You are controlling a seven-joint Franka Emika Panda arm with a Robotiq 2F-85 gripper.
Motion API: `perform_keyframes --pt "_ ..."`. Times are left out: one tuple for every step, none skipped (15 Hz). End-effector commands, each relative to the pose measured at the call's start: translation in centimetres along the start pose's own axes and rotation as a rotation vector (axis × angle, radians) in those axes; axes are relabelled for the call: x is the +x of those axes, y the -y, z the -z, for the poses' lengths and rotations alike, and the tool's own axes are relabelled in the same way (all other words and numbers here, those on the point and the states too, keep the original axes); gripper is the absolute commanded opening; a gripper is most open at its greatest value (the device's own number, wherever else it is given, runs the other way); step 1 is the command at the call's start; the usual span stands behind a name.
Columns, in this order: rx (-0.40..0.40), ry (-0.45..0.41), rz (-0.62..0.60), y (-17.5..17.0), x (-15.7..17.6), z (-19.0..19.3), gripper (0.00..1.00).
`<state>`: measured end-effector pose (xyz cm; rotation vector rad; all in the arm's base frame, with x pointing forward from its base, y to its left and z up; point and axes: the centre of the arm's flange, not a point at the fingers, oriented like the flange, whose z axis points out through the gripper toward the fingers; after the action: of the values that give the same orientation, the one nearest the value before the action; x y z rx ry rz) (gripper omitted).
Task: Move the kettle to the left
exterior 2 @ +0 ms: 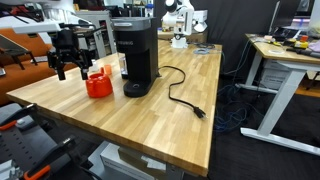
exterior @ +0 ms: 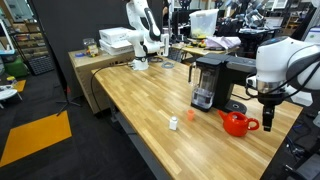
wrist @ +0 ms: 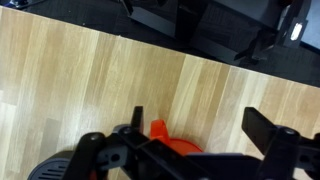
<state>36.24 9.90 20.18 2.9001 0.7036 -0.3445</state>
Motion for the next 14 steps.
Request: perform_keyframes --pt "-0.011 0.028 -0.013 -0.4 2.4 -1.6 1.0" --pt "0.002 0.047 -0.007 -0.5 2.9 -1.9 1.0" --pt "0.001 0.026 -0.006 0.0 1.5 -1.3 1.0" --pt "0.004 0.033 -0.005 -0.1 1.9 -1.7 1.0" --pt "0.007 0.037 -0.004 -0.1 2.3 -1.9 1.0" --pt "0.008 0.04 -0.004 -0.1 2.4 -2.0 1.0" --pt "0.008 0.04 -0.004 -0.1 2.5 -2.0 1.0" --pt "0.008 0.039 -0.004 -0.1 2.5 -2.0 1.0" --pt "0.008 0.039 -0.004 -0.1 2.5 -2.0 1.0" --pt "0.008 0.039 -0.004 -0.1 2.5 -2.0 1.0" --pt "0.008 0.039 -0.004 -0.1 2.5 -2.0 1.0" --pt "0.001 0.042 -0.01 -0.3 2.6 -2.0 1.0" --pt "-0.016 0.043 -0.022 -0.4 2.7 -2.0 1.0" --pt "-0.023 0.041 -0.033 -0.6 2.9 -1.9 1.0"
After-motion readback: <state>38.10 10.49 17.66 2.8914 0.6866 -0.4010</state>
